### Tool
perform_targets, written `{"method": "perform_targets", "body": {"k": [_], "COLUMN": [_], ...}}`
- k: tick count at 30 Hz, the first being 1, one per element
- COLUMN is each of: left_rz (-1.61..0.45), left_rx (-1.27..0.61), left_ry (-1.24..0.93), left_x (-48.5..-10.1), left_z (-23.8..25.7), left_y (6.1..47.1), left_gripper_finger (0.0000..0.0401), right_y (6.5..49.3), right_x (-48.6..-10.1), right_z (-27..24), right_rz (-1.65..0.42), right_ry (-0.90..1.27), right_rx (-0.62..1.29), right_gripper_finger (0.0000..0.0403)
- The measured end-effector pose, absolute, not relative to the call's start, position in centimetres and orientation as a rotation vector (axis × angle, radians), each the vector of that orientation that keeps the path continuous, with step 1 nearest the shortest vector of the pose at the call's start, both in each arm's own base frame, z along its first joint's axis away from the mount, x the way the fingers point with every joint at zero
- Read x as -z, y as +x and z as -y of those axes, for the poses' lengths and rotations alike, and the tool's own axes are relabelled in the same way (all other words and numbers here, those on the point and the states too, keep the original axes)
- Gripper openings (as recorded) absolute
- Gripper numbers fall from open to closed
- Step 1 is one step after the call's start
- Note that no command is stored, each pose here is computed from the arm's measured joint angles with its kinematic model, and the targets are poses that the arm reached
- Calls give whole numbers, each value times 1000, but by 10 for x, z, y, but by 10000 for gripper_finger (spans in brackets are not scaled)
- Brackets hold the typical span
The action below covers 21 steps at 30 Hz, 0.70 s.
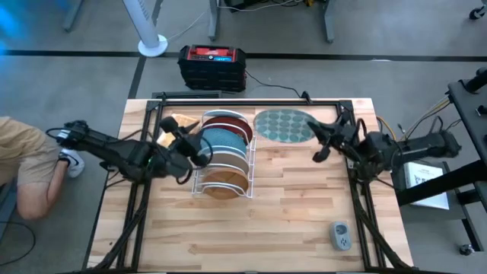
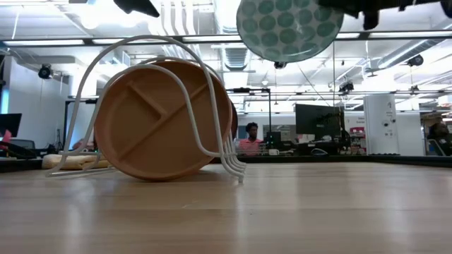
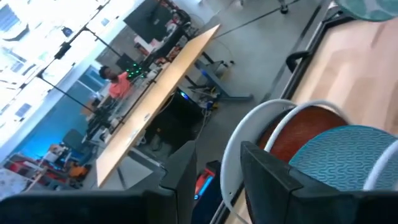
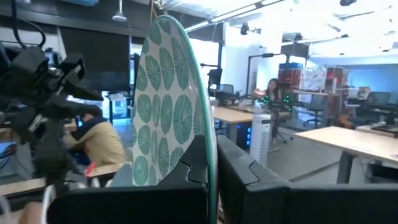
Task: Sort dishes
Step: Put the green plate into the dishwasher rack
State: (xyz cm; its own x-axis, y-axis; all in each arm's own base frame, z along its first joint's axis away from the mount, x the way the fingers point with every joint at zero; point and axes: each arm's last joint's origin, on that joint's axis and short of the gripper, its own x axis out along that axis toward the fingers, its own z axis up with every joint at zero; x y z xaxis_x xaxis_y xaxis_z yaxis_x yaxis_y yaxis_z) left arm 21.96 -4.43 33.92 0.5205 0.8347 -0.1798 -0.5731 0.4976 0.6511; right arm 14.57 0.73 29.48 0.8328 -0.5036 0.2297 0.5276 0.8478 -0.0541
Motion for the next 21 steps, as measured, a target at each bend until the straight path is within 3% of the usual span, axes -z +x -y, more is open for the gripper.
{"method": "perform_targets", "body": {"k": [15, 21], "left_rz": [-561, -552], "left_rx": [-930, -1029], "left_ry": [585, 607], "left_x": [-336, -338], "left_z": [24, 22], "left_y": [219, 217], "left_gripper_finger": [113, 113], "right_y": [182, 193], "right_x": [-282, -277], "right_z": [50, 63], "right_rz": [246, 265], "right_ry": [-230, -243], "right_rx": [502, 507], "right_gripper_finger": [0, 0]}}
